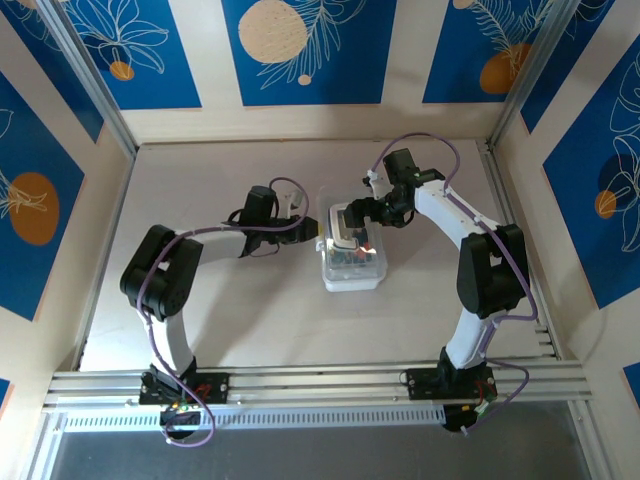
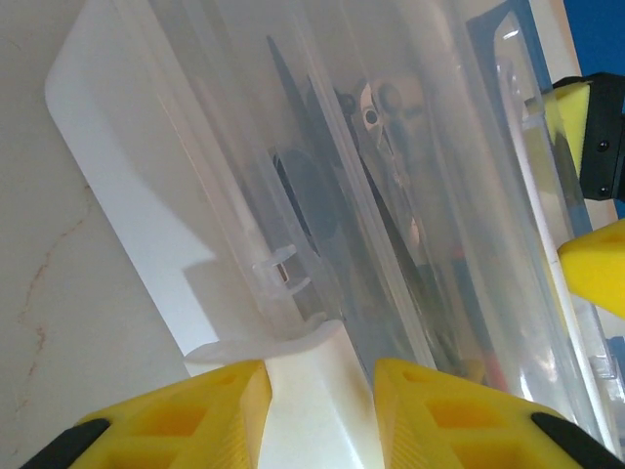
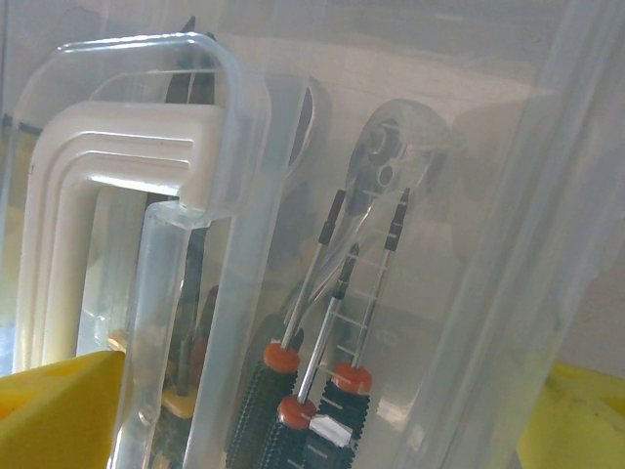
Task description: Pack the tool kit
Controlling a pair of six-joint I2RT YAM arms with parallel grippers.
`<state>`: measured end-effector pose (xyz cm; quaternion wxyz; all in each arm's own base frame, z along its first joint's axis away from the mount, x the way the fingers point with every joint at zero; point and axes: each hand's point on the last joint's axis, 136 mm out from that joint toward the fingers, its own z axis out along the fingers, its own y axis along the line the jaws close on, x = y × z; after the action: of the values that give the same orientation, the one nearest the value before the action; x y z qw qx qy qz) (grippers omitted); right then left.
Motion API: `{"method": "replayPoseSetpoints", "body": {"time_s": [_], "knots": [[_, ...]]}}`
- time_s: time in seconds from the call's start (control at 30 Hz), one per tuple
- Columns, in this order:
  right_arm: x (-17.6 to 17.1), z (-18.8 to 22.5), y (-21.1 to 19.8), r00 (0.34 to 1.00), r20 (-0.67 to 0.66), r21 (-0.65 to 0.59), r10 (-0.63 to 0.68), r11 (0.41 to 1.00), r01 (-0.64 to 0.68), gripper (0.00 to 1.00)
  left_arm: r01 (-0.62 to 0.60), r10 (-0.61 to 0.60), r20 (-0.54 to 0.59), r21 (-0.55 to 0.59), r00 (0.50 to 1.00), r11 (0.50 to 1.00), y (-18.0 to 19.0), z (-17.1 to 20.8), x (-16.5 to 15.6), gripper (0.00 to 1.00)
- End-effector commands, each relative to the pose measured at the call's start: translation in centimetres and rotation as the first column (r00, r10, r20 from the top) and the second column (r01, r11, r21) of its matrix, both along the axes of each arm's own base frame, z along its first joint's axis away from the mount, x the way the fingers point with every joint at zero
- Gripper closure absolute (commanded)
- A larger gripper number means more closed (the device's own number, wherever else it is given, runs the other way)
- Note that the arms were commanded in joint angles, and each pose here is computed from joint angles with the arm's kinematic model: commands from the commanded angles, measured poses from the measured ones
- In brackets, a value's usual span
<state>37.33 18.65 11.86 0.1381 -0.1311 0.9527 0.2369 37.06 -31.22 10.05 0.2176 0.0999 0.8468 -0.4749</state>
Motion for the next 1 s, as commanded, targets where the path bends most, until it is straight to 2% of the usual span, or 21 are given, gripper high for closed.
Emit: {"method": "replayPoseSetpoints", "body": {"time_s": [0.0,0.27,0.5,0.77,0.87,0.97], "knots": [[-2.0,-2.5,0.9,0.993,-0.103,-0.001,0.062,0.998,-0.062,0.05,0.072,-0.071,0.016,-0.051,0.997,0.996,-1.9,0.2,-1.2,0.64],[-2.2,-2.8,1.2,0.991,-0.115,0.015,0.066,0.998,-0.064,0.05,0.060,-0.060,0.005,-0.067,0.998,0.996,-1.9,-0.8,-1.4,0.64],[-2.9,-2.3,3.5,0.988,-0.133,0.141,0.084,0.988,-0.065,0.06,0.044,-0.046,-0.012,-0.131,0.999,0.990,-2.2,-2.2,-2.0,0.64],[-3.7,-2.7,5.0,0.982,-0.167,0.225,0.092,0.973,-0.053,0.06,0.046,-0.048,-0.008,-0.159,0.999,0.986,-2.7,-3.1,-2.5,0.65],[-3.5,-2.5,4.5,0.984,-0.161,0.210,0.071,0.977,-0.037,0.06,0.044,-0.045,-0.001,-0.166,0.999,0.985,-2.6,-2.8,-2.5,0.65],[-2.4,-0.7,2.9,0.994,-0.108,0.207,0.028,0.978,-0.005,0.03,0.039,-0.034,0.039,-0.121,0.999,0.992,-1.8,-1.3,-1.8,0.65]]}}
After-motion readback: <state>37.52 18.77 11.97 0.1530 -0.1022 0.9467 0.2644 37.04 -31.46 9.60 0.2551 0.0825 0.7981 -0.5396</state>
